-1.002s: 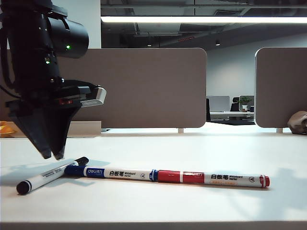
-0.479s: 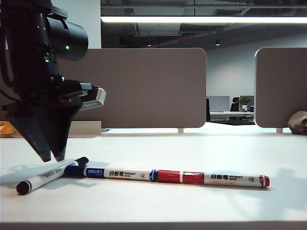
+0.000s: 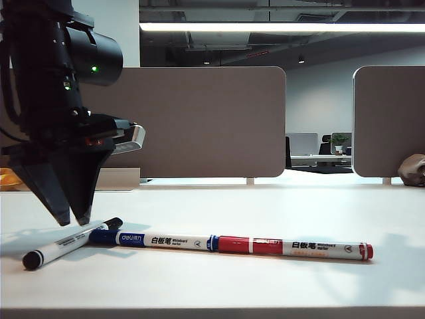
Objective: Pick up the markers one by one and line them up horizontally in a straight line on the table.
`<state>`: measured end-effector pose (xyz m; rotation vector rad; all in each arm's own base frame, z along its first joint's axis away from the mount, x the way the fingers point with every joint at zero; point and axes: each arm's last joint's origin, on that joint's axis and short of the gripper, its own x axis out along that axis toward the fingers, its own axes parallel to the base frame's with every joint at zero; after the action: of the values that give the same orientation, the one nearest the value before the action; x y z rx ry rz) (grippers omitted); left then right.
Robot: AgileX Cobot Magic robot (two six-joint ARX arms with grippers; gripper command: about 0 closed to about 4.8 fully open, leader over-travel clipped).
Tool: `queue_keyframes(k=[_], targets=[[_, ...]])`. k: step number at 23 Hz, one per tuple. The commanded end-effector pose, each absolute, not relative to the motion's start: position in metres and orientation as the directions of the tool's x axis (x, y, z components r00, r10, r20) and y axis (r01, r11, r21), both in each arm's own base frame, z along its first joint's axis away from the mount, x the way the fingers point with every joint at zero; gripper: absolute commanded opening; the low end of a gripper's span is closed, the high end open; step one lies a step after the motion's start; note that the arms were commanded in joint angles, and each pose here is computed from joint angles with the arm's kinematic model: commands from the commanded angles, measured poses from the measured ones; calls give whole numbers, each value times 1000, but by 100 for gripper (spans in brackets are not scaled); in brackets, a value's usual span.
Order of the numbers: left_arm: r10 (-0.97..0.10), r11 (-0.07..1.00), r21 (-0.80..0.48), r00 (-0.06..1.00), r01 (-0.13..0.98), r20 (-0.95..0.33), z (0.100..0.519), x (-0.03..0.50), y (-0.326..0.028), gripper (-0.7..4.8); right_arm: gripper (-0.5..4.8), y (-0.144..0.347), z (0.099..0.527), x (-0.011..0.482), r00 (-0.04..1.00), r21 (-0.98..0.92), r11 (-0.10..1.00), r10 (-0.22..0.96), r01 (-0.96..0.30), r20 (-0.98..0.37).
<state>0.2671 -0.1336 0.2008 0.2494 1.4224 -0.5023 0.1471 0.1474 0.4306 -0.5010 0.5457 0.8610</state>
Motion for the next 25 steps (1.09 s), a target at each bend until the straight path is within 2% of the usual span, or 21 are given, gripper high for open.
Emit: queue_keyframes(k=[1, 14, 19, 25], targets=[[-180, 876, -127, 72, 465, -981, 199, 269, -135, 157, -1, 147, 433, 146, 537, -182, 559, 577, -809, -615], [-159, 883, -128, 32, 452, -987, 182, 274, -137, 152, -1, 147, 433, 146, 538, -181, 560, 577, -808, -614], [-107, 895, -76, 46, 440, -993, 178, 275, -136, 151, -1, 147, 433, 146, 538, -181, 561, 577, -808, -614], [-90, 897, -55, 60, 438, -994, 177, 277, -136, 115, -1, 147, 433, 146, 538, -181, 561, 577, -808, -614]])
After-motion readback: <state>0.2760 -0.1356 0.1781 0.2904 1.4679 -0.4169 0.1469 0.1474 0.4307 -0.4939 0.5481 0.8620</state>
